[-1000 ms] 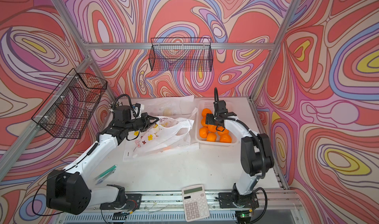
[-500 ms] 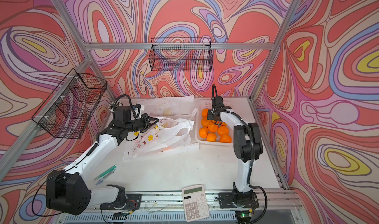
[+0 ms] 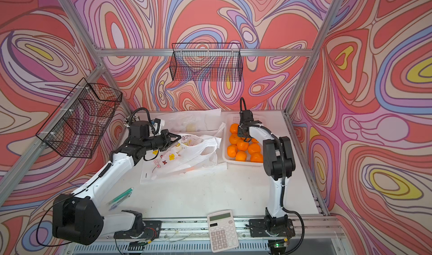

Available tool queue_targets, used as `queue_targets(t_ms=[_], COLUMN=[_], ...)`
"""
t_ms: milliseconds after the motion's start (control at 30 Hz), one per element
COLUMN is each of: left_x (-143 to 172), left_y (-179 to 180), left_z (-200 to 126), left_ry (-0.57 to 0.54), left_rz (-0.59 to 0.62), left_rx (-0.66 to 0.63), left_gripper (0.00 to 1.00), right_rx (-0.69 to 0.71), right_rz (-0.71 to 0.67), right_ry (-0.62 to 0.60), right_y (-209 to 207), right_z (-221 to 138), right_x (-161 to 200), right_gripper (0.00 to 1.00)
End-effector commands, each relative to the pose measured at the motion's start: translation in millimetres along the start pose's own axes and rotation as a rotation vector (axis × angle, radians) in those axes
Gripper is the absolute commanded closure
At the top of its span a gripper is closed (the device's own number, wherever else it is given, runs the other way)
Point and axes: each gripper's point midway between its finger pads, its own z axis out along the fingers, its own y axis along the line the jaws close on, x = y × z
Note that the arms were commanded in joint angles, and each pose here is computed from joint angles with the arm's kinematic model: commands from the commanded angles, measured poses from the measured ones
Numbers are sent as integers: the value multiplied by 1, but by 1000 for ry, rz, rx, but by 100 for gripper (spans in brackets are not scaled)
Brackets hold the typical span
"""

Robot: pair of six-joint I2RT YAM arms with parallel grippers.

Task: Place the oranges into plastic bags & tie knots
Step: Pick up the orange from the basket, then place the orange in the plastic bag.

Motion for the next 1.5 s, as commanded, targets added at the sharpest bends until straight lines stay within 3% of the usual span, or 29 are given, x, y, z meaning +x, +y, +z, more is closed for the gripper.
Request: queue_targets(t_ms=[0,167,433,600,733,900,1067,1233,1467], left_x=[3,2,3,3,5,5,5,3,-3], left_y=[-1,-2,-5,-7,-8,-11,-13,-12,-4], left_z=[-6,-6,-7,-7,-8,-9,-9,-10,-8], left_ry=[2,1,2,6,11,12,11,2,-16], left_rz=[13,17,22,24,27,28,22,22,4], left_rx=[-1,5,17,26,34,42,51,43,20], left_gripper=[100,100,100,100,100,100,100,100,100], right_rx=[-27,-234,-707,-880,-985,-1048,-1079,-947,-771], right_rz=[0,7,57,36,12,-21,-38,-68,-66], right_ry=[-87,-159,-89,-53,-64,-90,-85,-105,-91], right_y=[-2,18,82,134,176,222,249,229,178], right_z=[-42,-111,-193,-220,-231,-232,-221,-213,-205], right_x=[-20,-13,64,92,95,87,83,86,105], right_gripper=[54,55,56,56,56,53,34,21,21])
